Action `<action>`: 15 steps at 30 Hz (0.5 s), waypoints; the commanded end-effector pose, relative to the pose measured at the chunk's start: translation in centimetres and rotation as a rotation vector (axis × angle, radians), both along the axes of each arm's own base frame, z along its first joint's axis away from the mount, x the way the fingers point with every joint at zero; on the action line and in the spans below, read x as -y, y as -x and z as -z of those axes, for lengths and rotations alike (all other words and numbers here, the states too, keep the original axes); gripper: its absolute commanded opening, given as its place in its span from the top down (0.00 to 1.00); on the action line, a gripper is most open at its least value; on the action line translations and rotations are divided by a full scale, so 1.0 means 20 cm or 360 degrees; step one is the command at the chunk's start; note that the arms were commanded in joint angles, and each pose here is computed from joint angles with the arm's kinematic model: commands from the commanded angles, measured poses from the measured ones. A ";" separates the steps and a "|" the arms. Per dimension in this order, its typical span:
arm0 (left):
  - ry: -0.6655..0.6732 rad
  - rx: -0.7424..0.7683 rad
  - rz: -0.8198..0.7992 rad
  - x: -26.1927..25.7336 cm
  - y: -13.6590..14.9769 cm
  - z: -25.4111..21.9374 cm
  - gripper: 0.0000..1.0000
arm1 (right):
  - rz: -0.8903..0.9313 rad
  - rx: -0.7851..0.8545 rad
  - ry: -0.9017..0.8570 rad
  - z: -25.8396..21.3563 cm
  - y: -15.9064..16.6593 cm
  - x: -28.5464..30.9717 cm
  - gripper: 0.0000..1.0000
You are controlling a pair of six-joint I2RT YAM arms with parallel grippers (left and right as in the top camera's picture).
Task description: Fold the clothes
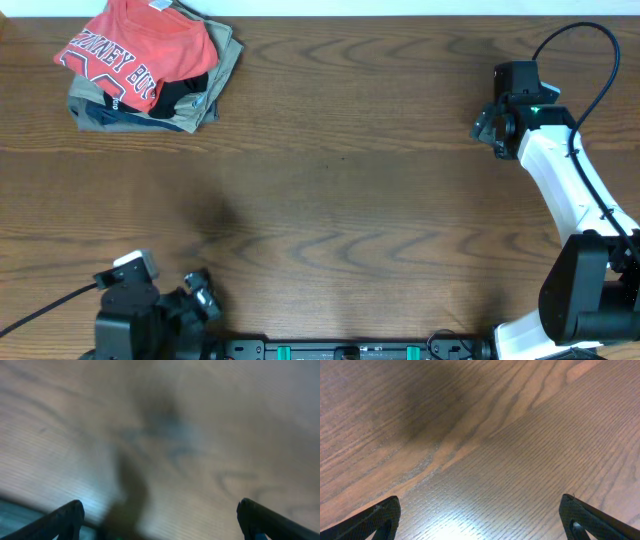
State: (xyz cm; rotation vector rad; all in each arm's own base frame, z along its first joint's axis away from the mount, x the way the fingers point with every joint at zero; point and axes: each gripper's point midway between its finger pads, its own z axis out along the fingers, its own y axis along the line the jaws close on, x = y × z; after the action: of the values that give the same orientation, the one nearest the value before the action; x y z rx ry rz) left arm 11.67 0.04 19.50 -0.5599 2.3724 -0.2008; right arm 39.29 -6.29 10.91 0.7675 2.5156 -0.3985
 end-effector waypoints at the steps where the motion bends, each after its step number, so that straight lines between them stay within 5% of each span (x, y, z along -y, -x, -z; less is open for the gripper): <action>1: 0.0110 0.0203 -0.0005 0.05 -0.12 0.01 0.02 | -0.0007 -0.0011 0.0031 0.00 0.00 0.01 0.01; 5: 0.0207 0.0628 0.0025 0.10 -0.34 -0.12 0.02 | -0.0007 -0.0011 0.0031 0.00 0.00 0.01 0.01; 15: 0.0066 0.0998 -0.0191 -0.04 -0.50 -0.03 0.02 | -0.0007 -0.0011 0.0031 0.00 0.00 0.01 0.01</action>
State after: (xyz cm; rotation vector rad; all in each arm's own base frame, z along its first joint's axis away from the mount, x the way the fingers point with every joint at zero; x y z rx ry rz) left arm 21.60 -0.27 20.45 -0.5419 1.7825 -0.3776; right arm 39.27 -6.29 10.90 0.7633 2.5179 -0.4000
